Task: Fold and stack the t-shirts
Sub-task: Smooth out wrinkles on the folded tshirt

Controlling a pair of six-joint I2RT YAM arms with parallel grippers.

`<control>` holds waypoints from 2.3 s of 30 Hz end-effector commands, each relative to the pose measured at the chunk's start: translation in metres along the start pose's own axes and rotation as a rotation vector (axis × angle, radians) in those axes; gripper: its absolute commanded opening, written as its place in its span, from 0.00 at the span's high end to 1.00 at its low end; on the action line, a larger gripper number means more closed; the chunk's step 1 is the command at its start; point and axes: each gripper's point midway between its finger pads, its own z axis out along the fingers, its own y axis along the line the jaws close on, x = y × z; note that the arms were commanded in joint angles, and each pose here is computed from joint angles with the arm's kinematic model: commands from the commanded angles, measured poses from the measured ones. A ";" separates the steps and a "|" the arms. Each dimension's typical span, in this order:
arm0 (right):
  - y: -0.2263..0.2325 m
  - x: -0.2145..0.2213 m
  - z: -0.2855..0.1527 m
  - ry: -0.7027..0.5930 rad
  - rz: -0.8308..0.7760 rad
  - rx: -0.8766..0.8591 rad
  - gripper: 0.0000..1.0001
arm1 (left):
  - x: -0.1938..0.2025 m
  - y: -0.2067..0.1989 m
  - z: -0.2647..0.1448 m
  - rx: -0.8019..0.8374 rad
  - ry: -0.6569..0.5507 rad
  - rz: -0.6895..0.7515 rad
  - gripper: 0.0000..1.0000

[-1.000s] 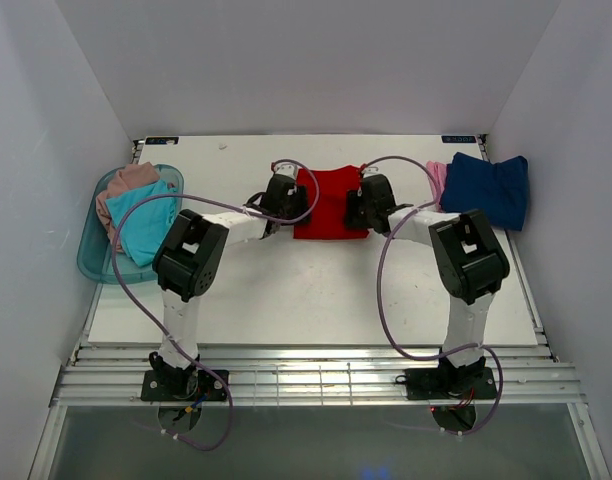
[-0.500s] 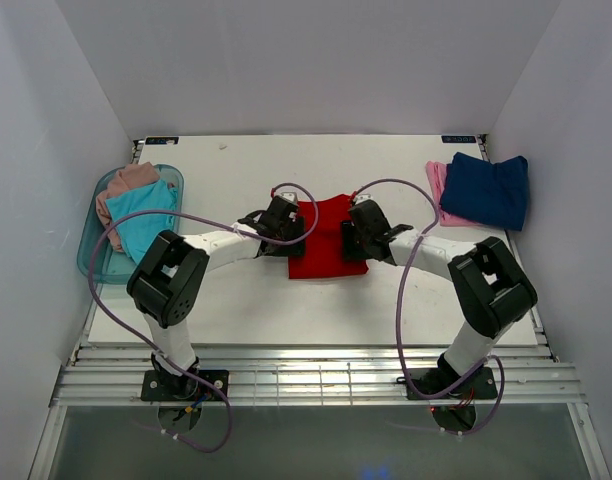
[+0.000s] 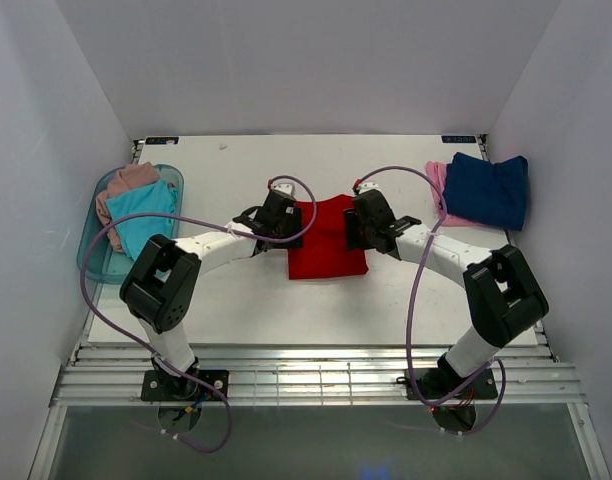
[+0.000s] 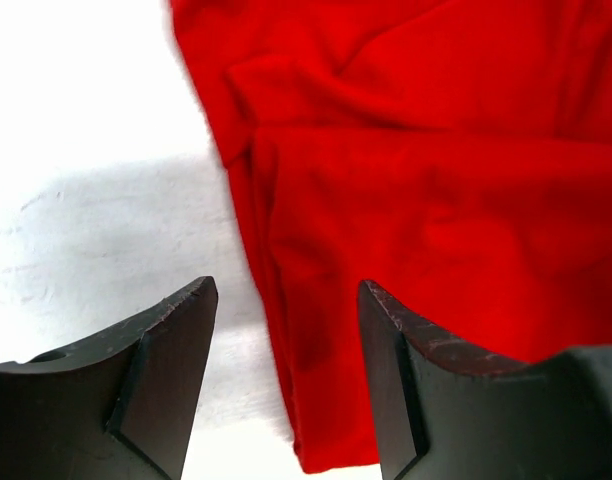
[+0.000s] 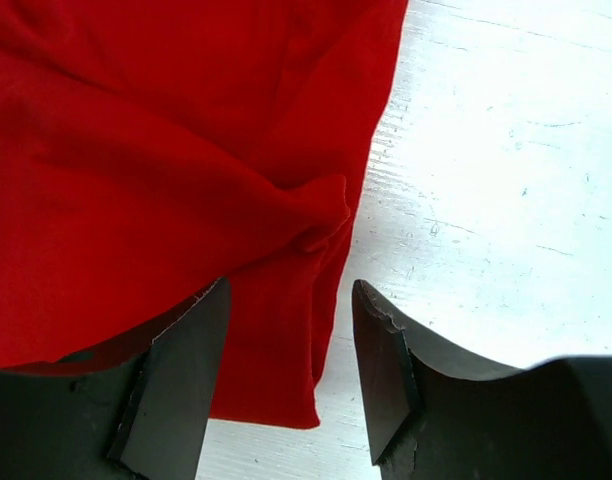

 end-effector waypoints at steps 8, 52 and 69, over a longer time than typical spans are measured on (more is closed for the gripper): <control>-0.008 -0.009 0.016 -0.055 -0.032 0.020 0.42 | -0.046 -0.020 -0.027 0.170 -0.189 -0.042 0.31; 0.012 -0.049 0.054 -0.118 -0.078 -0.093 0.88 | -0.041 -0.017 0.030 0.120 -0.153 -0.027 0.65; 0.016 -0.097 0.025 -0.232 -0.095 -0.099 0.92 | -0.101 -0.011 -0.024 0.064 -0.344 -0.085 1.00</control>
